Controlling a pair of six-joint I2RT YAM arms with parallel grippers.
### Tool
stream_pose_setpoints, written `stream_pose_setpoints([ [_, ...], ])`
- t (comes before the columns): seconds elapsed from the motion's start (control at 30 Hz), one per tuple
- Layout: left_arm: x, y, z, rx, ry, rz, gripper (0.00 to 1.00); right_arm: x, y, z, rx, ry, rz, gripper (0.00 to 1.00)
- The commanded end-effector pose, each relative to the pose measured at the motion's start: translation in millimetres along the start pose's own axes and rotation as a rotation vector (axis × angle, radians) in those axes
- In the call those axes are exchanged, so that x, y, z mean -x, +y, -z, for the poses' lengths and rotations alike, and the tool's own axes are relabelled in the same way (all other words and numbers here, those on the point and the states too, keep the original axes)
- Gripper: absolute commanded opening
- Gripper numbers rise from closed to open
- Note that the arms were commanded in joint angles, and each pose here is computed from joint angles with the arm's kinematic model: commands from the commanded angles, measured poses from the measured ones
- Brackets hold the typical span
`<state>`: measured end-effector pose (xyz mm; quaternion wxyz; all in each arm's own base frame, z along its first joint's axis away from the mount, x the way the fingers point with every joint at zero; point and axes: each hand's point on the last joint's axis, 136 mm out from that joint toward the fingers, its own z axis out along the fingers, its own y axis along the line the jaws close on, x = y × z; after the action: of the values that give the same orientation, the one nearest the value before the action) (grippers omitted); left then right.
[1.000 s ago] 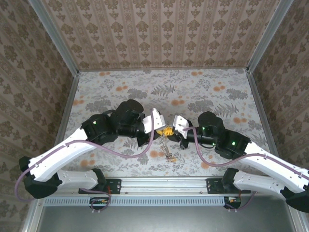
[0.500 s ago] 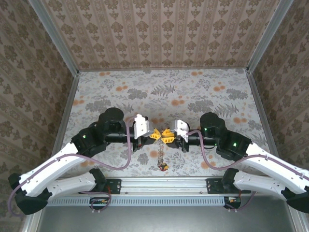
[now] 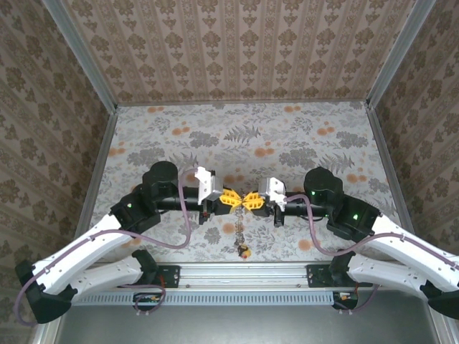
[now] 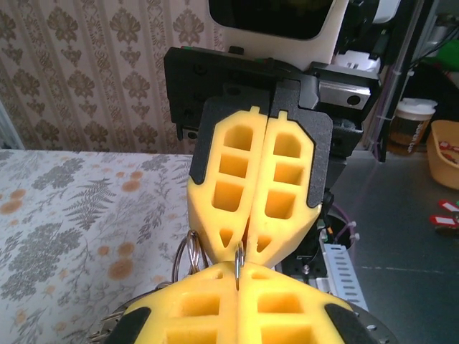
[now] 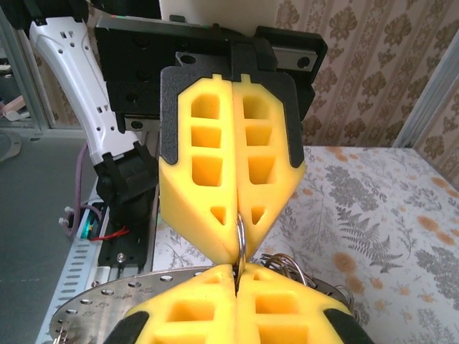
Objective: Put the keys on the keyring
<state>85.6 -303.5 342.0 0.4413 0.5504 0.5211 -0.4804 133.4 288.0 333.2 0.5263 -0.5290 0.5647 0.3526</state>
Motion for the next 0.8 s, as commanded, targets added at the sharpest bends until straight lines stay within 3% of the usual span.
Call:
stream_pose_setpoints([
  [0.0,28.8,-8.0,3.5,-0.036,-0.068,-0.043,0.0,6.6,2.4,3.8,-0.007,-0.052,0.03,0.0],
  [0.07,15.4,0.3,2.9,0.019,0.043,-0.021,0.01,9.4,1.9,7.5,-0.019,-0.063,0.036,0.0],
  [0.2,-9.3,22.9,7.1,0.167,0.272,-0.003,0.24,2.2,-10.2,6.8,-0.085,-0.016,0.028,0.0],
  [0.3,-20.2,29.9,6.2,0.208,0.376,-0.007,0.27,-4.7,-22.7,3.9,-0.142,0.04,0.017,0.0],
  [0.5,-32.8,34.7,-2.4,0.226,0.476,-0.005,0.24,-7.3,-28.7,0.9,-0.165,0.066,0.011,0.0],
  [0.7,-29.7,33.2,-8.1,0.208,0.477,-0.013,0.03,-11.3,-26.3,-1.1,-0.148,0.091,0.009,0.0],
  [0.77,-29.8,32.0,-9.1,0.198,0.475,-0.016,0.0,-12.2,-24.8,-2.3,-0.136,0.092,0.01,0.0],
])
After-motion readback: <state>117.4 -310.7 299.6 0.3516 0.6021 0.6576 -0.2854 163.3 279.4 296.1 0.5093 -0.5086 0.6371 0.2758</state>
